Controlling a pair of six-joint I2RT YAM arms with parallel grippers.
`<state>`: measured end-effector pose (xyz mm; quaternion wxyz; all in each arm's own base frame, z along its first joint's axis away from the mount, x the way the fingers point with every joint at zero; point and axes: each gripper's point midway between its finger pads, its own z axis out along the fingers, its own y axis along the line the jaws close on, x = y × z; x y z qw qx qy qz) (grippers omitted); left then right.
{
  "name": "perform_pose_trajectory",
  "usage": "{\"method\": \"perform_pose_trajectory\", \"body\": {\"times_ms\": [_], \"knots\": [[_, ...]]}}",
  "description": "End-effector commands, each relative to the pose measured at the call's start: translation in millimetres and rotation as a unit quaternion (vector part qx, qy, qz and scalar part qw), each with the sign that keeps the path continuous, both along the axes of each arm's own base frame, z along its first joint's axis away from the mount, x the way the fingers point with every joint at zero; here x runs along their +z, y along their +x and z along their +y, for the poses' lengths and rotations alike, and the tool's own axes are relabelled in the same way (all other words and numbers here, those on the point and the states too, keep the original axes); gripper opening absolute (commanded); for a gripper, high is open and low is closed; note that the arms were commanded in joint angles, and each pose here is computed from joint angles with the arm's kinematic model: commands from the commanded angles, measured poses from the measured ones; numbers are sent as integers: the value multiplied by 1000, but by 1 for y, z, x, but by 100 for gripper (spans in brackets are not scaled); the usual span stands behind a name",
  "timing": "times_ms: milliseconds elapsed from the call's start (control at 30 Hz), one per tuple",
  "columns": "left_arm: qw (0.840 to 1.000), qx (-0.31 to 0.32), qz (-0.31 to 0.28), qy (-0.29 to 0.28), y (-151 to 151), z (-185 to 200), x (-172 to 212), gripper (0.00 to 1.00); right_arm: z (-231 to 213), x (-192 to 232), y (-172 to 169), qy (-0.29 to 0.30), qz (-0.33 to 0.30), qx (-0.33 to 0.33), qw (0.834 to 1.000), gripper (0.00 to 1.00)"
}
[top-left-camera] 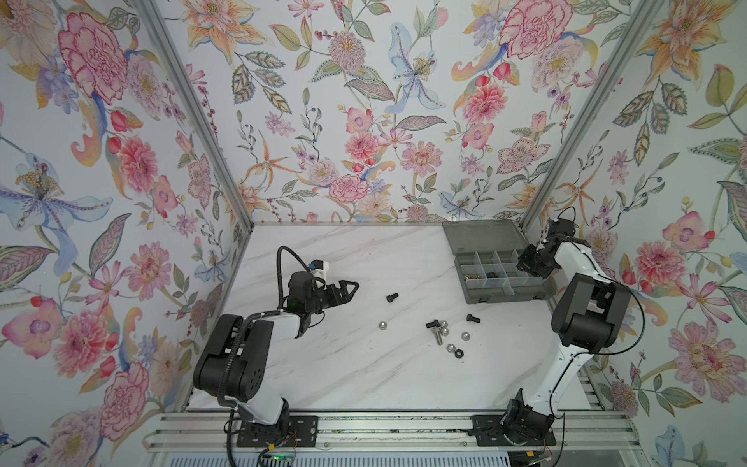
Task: Sort the screws and nuts into containers
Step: 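Lower the black hex nut into a compartment and open the right gripper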
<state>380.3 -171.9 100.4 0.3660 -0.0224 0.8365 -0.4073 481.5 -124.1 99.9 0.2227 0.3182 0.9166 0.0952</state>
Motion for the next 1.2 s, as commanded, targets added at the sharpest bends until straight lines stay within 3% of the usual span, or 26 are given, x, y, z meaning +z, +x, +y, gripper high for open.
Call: {"method": "perform_pose_trajectory", "body": {"times_ms": [0,800,1167], "knots": [[1000,-3,-6,-4,1,-3,3,99,5,2,10,3,-4,5,1000,0],[1000,-7,-2,-6,6,-6,1,99,5,-6,12,2,4,6,1000,0],[1000,-2,-1,-6,16,-7,5,99,6,12,10,-3,-14,14,1000,0]]}}
